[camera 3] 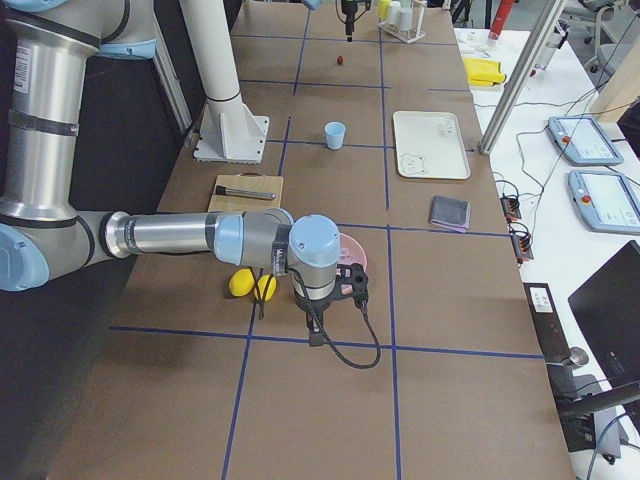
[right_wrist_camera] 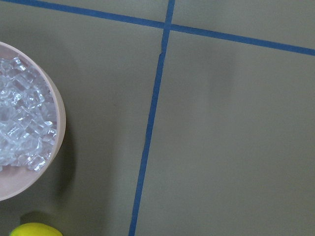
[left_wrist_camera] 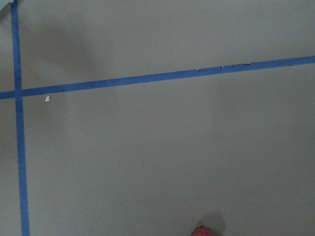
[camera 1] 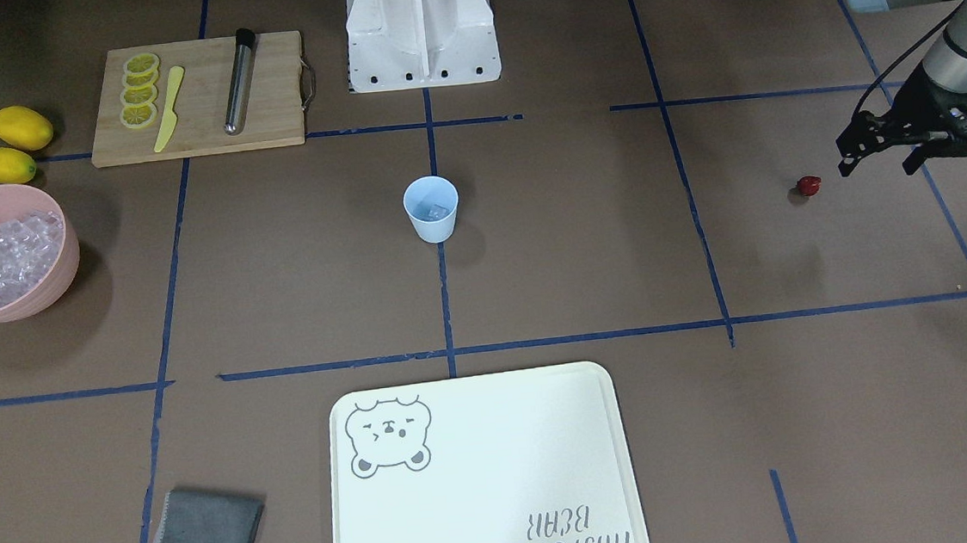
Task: Put ice and strawberries in cup
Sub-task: 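Lower the left gripper onto the red strawberry and grasp it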
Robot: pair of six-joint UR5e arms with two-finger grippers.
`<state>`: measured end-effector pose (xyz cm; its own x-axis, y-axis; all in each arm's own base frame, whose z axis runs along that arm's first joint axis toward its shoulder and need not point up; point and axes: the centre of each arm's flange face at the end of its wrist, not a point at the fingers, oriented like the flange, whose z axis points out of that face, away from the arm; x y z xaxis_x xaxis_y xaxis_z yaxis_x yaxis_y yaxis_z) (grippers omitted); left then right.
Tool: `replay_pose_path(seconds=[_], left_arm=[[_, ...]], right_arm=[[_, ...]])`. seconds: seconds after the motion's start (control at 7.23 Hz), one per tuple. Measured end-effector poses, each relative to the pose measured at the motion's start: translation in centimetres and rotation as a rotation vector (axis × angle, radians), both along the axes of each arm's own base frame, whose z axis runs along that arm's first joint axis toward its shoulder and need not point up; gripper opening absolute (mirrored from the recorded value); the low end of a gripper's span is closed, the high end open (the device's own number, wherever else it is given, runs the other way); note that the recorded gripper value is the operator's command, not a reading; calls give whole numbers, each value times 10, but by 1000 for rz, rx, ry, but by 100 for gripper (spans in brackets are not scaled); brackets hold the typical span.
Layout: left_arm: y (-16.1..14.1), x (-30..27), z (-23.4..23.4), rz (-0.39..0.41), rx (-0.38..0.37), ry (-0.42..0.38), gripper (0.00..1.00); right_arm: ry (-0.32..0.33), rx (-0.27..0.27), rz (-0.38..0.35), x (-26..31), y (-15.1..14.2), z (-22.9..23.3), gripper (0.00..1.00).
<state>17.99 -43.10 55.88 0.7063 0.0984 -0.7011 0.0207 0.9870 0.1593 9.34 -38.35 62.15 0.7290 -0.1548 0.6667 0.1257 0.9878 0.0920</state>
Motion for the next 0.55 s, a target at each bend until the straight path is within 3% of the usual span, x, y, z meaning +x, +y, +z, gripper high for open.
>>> replay_pose_path(seconds=[0.55], left_arm=[[22, 51, 33, 58, -23, 12, 100]], right_arm=[[-1, -1, 3, 0, 0, -1, 100]])
